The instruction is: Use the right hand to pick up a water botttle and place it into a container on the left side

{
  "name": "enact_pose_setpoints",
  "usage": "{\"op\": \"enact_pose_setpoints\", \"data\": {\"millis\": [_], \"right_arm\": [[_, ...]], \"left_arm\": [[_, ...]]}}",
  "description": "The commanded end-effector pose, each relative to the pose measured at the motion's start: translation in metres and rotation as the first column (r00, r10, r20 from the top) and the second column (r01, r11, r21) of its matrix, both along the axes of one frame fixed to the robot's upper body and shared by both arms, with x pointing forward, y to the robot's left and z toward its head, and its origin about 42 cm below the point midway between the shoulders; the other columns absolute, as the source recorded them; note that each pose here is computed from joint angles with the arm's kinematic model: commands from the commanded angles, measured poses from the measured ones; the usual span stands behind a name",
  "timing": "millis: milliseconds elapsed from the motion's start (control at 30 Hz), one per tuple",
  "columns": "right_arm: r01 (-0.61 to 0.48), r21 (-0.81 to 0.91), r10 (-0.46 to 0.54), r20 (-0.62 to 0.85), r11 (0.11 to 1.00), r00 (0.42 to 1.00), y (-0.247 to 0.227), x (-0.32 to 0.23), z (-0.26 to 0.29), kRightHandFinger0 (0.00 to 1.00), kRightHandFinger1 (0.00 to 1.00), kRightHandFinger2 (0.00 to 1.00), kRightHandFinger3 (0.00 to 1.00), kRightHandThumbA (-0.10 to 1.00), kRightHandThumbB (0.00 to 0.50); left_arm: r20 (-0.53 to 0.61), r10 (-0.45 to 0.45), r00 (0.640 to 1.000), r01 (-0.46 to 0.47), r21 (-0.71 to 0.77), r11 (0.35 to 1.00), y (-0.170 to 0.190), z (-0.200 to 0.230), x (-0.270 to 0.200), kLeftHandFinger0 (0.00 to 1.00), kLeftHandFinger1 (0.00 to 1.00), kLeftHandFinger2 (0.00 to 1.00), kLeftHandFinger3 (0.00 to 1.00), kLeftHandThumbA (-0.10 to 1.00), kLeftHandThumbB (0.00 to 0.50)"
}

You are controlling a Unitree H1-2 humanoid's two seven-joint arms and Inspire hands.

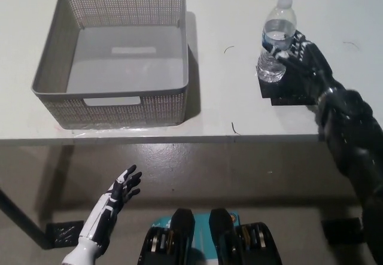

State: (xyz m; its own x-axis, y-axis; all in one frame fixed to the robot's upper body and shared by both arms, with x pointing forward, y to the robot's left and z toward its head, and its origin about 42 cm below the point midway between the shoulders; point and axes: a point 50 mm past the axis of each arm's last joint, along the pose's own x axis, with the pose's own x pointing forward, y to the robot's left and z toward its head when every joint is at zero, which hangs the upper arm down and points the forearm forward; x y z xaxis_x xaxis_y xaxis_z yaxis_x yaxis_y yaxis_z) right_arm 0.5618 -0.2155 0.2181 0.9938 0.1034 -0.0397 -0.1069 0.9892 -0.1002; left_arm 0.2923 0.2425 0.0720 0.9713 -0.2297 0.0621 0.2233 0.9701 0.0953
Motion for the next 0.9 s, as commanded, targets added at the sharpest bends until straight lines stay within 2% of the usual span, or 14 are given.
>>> {"op": "enact_pose_setpoints", "data": {"millis": [0,33,67,100,133,200,300,467,500,600,700,800,833,867], "right_arm": [[0.225,-0.132,-0.215,0.088,0.965,0.973,0.029,0.026,0.07,0.16,0.24,0.36,0.35,0.03,0.305],[0.249,-0.136,-0.235,0.113,0.959,0.965,0.034,0.026,0.071,0.01,0.06,0.28,0.19,-0.09,0.255],[0.242,-0.114,-0.229,0.116,0.964,0.967,0.038,0.025,0.071,0.0,0.07,0.43,0.31,-0.1,0.19],[0.239,-0.108,-0.225,0.122,0.965,0.967,0.04,0.025,0.07,0.0,0.09,0.55,0.44,-0.1,0.169],[0.234,-0.104,-0.22,0.127,0.967,0.967,0.043,0.025,0.071,0.0,0.1,0.61,0.52,-0.1,0.152],[0.236,-0.103,-0.221,0.136,0.966,0.966,0.048,0.024,0.069,0.0,0.21,0.65,0.64,-0.1,0.151],[0.238,-0.082,-0.223,0.152,0.968,0.963,0.052,0.022,0.068,0.0,0.27,0.68,0.68,-0.1,0.135],[0.232,-0.039,-0.217,0.232,0.972,0.948,0.066,0.024,0.09,0.0,0.3,0.69,0.7,-0.1,0.149],[0.226,-0.047,-0.203,0.29,0.973,0.935,0.073,0.025,0.103,0.02,0.35,0.75,0.74,-0.1,0.14],[0.158,-0.007,-0.142,0.39,0.987,0.91,0.096,0.025,0.138,0.01,0.39,0.79,0.78,-0.1,0.132],[0.105,-0.026,-0.079,0.487,0.994,0.87,0.123,0.021,0.174,0.0,0.32,0.71,0.74,-0.1,0.138],[0.046,-0.009,-0.031,0.594,0.999,0.804,0.16,0.008,0.212,0.0,0.29,0.69,0.72,-0.1,0.143],[0.026,-0.01,-0.014,0.618,1.0,0.786,0.173,0.002,0.223,0.0,0.31,0.72,0.75,-0.1,0.141],[0.018,-0.014,-0.005,0.627,1.0,0.779,0.181,-0.002,0.231,0.08,0.4,0.77,0.77,-0.1,0.147]], "left_arm": [[0.061,-0.029,0.998,0.03,-0.021,0.999,-0.004,0.008,0.003,1.0,1.0,1.0,1.0,1.0,0.194],[0.066,-0.027,0.997,0.029,-0.021,0.999,-0.003,0.01,0.005,1.0,1.0,1.0,1.0,1.0,0.195],[0.072,-0.028,0.997,0.03,-0.018,0.999,-0.002,0.011,0.005,1.0,1.0,1.0,1.0,1.0,0.195],[0.074,-0.028,0.997,0.029,-0.016,0.999,-0.001,0.012,0.006,1.0,1.0,1.0,1.0,1.0,0.198],[0.079,-0.028,0.996,0.029,-0.008,1.0,0.0,0.014,0.008,1.0,1.0,1.0,1.0,1.0,0.201],[0.076,-0.037,0.996,0.038,-0.005,0.999,0.001,0.015,0.007,1.0,1.0,1.0,1.0,1.0,0.2],[0.074,-0.043,0.996,0.044,-0.012,0.999,0.002,0.014,0.004,1.0,1.0,1.0,1.0,1.0,0.199],[0.072,-0.037,0.997,0.038,-0.013,0.999,0.003,0.012,0.002,1.0,1.0,1.0,1.0,1.0,0.194],[0.076,-0.037,0.996,0.038,-0.007,0.999,0.003,0.012,0.002,1.0,1.0,1.0,1.0,1.0,0.187],[0.077,-0.039,0.996,0.039,-0.005,0.999,0.002,0.01,0.002,1.0,1.0,1.0,1.0,1.0,0.182],[0.072,-0.045,0.996,0.046,-0.014,0.999,0.0,0.008,0.001,1.0,1.0,1.0,1.0,1.0,0.183],[0.069,-0.042,0.997,0.042,-0.003,0.999,-0.001,0.008,0.001,1.0,1.0,1.0,1.0,1.0,0.192],[0.068,-0.043,0.997,0.043,0.0,0.999,-0.001,0.008,0.002,1.0,1.0,1.0,1.0,1.0,0.194],[0.069,-0.043,0.997,0.043,0.006,0.999,-0.001,0.008,0.003,1.0,1.0,1.0,1.0,1.0,0.185]]}}
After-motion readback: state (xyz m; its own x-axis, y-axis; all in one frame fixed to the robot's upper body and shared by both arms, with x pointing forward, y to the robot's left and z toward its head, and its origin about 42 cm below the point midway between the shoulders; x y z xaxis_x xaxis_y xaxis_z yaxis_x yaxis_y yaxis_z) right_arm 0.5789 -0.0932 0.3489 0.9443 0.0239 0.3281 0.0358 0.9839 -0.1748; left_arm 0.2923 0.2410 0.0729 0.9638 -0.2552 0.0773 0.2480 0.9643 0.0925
